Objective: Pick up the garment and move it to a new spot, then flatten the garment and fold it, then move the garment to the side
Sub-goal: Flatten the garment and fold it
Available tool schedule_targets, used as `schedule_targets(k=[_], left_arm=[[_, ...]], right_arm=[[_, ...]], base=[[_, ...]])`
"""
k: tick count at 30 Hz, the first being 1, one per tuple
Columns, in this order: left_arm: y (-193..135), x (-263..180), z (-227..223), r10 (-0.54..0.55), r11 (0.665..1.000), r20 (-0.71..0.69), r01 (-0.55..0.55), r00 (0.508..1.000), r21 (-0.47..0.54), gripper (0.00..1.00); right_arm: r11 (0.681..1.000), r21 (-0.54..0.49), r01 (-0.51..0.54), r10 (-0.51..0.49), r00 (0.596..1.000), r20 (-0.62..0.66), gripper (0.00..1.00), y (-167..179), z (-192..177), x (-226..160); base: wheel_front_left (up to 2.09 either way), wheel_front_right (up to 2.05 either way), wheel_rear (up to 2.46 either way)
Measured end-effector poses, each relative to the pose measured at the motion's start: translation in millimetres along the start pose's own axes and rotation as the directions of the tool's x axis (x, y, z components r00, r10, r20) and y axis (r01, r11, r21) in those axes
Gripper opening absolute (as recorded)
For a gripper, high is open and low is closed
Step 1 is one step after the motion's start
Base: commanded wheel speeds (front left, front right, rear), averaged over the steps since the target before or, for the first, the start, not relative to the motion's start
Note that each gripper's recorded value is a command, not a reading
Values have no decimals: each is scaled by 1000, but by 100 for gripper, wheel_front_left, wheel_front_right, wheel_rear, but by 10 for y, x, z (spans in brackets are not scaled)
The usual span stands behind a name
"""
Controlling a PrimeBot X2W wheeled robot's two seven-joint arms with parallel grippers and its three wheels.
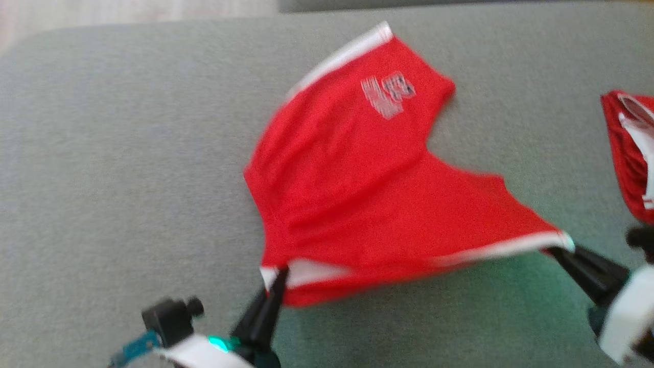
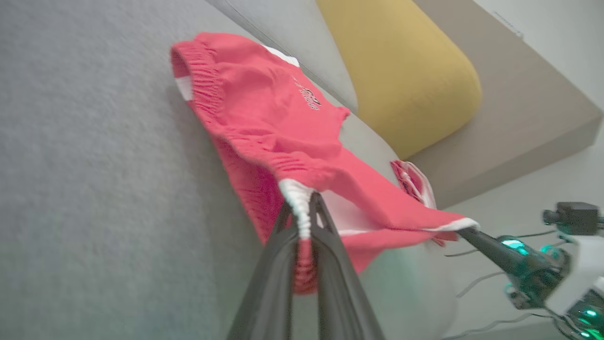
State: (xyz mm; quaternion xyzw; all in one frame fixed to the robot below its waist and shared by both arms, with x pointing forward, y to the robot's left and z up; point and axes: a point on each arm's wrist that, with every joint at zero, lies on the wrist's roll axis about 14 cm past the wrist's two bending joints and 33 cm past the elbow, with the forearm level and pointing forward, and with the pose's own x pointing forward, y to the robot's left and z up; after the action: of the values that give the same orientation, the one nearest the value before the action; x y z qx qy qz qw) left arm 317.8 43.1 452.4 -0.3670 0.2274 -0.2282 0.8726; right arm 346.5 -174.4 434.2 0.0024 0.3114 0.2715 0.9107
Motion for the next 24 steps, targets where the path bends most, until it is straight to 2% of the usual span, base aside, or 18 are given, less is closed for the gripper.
schedule_targets(k=[2,4,7,9,12,17,22,24], left_arm=[[-133,-141,-25,-10,999,8,11,1000,-47,0],[-208,-198,42,-13,996,35,16,999,-83,0],[-97,-155,218,37,996,76,-30,996,-86,0],[-91,-23,349,33,994,88,-24,996,-106,0],[-101,267,614,20,992,120,-5,993,-127,0],[231,664,822,100,989,123,-85,987,-118,0],[550,863,841,197,971,146,-173,969,-165,0],[686,892,894,236,966,176,-210,956,-153,0]], right_arm=[[1000,8,-6,6,1000,-29,0,41,-32,-106],[1000,-9,-2,1,1000,-17,0,18,94,-131],[999,-47,-17,18,1000,15,0,12,382,-45],[997,-71,-27,28,1000,4,0,-26,514,82],[995,-80,-57,57,998,-4,0,-97,779,352],[990,-105,-94,91,995,-38,0,-241,1153,916],[984,-119,-132,121,988,-94,0,-280,1274,1484],[982,-124,-143,130,986,-108,0,-271,1283,1689]], base=[[0,0,0],[0,0,0],[0,0,0],[0,0,0],[0,0,0],[0,0,0],[0,0,0],[0,0,0]])
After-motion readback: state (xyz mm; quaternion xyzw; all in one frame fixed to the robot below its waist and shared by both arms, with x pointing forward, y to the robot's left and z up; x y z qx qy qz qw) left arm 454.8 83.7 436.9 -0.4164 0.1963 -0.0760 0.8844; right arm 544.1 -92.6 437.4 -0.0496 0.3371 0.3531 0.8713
